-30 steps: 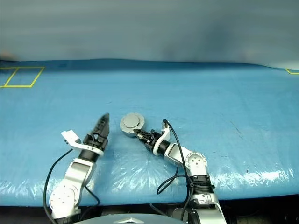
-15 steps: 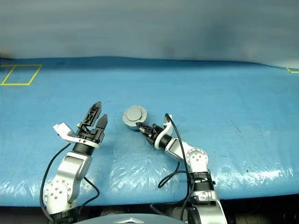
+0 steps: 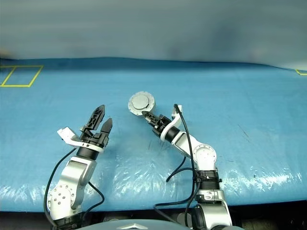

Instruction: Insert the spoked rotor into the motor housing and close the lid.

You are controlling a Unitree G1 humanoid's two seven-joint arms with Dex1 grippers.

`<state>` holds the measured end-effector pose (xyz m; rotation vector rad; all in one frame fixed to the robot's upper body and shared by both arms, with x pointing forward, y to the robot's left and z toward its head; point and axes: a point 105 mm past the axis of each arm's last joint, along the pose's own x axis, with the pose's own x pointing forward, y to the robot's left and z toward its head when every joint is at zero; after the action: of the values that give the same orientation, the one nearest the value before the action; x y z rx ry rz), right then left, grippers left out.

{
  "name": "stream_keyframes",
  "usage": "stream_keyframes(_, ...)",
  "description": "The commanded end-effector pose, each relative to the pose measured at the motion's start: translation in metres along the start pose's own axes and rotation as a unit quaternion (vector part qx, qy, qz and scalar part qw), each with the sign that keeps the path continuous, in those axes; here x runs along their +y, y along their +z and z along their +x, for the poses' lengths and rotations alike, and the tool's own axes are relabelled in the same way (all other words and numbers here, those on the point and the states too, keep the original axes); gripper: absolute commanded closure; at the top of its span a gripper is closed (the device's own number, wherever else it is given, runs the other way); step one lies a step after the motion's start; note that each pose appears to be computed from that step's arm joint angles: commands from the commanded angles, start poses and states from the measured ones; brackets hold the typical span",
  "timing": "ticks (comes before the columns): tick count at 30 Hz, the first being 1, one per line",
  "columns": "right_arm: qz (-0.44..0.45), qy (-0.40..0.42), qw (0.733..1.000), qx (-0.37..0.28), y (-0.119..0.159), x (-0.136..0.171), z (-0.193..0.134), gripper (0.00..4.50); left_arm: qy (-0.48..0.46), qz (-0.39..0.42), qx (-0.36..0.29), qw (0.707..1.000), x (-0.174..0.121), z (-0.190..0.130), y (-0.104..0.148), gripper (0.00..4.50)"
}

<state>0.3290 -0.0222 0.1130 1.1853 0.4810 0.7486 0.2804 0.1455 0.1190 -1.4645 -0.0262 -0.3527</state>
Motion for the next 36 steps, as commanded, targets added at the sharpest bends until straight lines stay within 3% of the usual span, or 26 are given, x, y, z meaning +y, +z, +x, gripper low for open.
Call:
stream_keyframes(1, -0.122, 0.175, 0.976, -0.052, 0.026, 0.115, 0.005, 3.26, -0.017, -0.024, 0.019, 0.999, -0.004, 0.009, -0.011, 0.00)
stream_keyframes(22, -0.091, 0.175, 0.980, 0.011, -0.013, 0.113, 0.007, 3.26, -0.138, -0.061, 0.063, 0.986, -0.033, 0.037, -0.032, 0.00)
stream_keyframes(34, -0.077, 0.156, 0.984, 0.046, -0.035, 0.102, 0.004, 3.26, -0.165, -0.065, 0.047, 0.983, -0.042, 0.047, -0.026, 0.00)
stream_keyframes(36, -0.076, 0.154, 0.984, 0.050, -0.038, 0.100, 0.003, 3.26, -0.168, -0.064, 0.045, 0.983, -0.043, 0.048, -0.026, 0.58)
